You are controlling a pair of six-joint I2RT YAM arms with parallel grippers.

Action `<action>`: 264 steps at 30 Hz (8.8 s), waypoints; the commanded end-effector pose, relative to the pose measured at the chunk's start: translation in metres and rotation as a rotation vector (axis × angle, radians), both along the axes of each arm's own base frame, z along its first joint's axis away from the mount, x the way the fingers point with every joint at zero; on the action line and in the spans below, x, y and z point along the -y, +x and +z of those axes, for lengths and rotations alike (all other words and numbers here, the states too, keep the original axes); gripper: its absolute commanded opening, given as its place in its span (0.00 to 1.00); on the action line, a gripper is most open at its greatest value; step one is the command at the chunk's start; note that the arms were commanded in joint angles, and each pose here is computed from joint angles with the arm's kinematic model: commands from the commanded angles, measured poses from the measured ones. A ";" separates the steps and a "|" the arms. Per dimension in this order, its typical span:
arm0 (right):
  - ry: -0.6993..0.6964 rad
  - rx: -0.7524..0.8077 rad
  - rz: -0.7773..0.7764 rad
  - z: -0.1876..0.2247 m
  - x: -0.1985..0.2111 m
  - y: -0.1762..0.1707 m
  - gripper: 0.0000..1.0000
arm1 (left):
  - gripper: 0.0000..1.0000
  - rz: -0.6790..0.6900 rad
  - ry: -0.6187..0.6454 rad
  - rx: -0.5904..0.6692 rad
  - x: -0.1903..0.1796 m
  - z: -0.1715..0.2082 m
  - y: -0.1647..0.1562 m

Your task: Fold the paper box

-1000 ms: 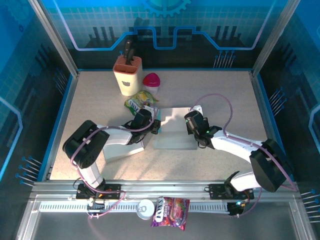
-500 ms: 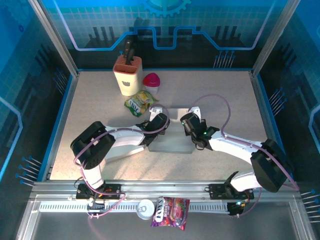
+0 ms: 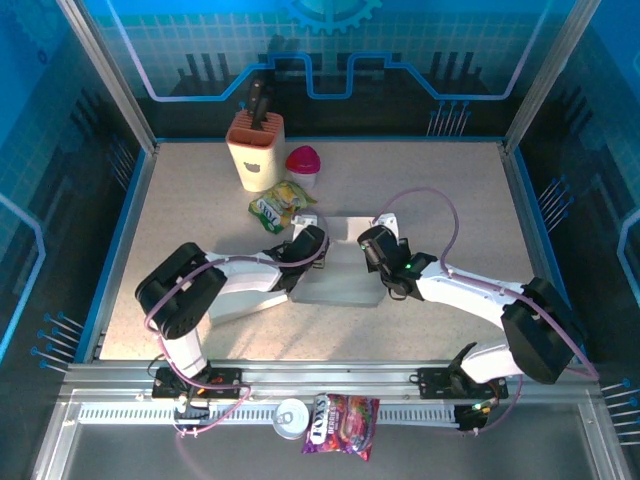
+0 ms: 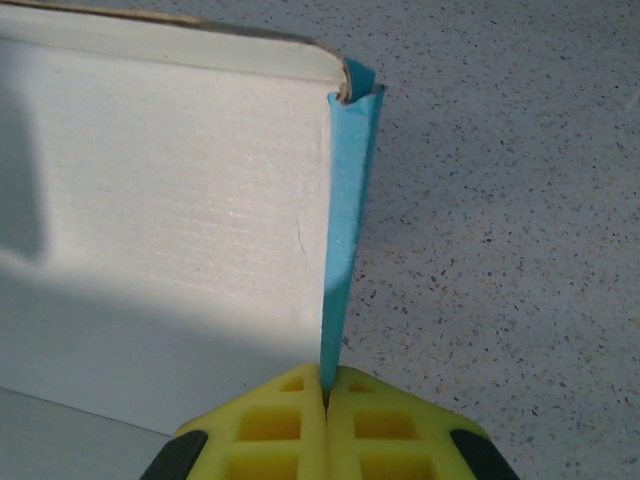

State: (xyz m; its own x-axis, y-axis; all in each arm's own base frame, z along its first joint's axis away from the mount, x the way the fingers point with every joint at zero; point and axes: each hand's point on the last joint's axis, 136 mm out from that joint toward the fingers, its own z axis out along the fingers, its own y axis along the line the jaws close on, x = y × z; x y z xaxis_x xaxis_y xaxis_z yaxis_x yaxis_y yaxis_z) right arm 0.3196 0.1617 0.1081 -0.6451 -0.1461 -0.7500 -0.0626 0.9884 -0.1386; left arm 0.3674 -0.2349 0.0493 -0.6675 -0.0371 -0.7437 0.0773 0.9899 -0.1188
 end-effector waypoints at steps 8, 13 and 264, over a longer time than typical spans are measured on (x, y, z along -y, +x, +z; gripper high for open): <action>0.057 0.022 0.080 0.012 -0.026 0.001 0.00 | 0.06 -0.183 -0.166 -0.018 0.019 0.007 -0.001; 0.054 0.034 0.072 0.014 -0.025 0.001 0.00 | 0.00 -0.120 -0.097 -0.041 0.008 0.000 0.002; 0.710 0.042 0.123 0.171 0.026 0.051 0.55 | 0.57 -0.264 -0.194 -0.107 0.023 0.100 -0.103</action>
State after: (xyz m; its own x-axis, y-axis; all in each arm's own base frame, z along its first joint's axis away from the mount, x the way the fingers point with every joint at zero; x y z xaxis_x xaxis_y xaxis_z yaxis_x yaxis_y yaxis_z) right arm 0.3704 0.1120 0.2570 -0.5170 0.6990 -0.4942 0.2950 0.6874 0.6637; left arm 0.2545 -0.2649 0.1460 -0.7692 -0.0110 -0.6389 0.3219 0.8571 -0.4023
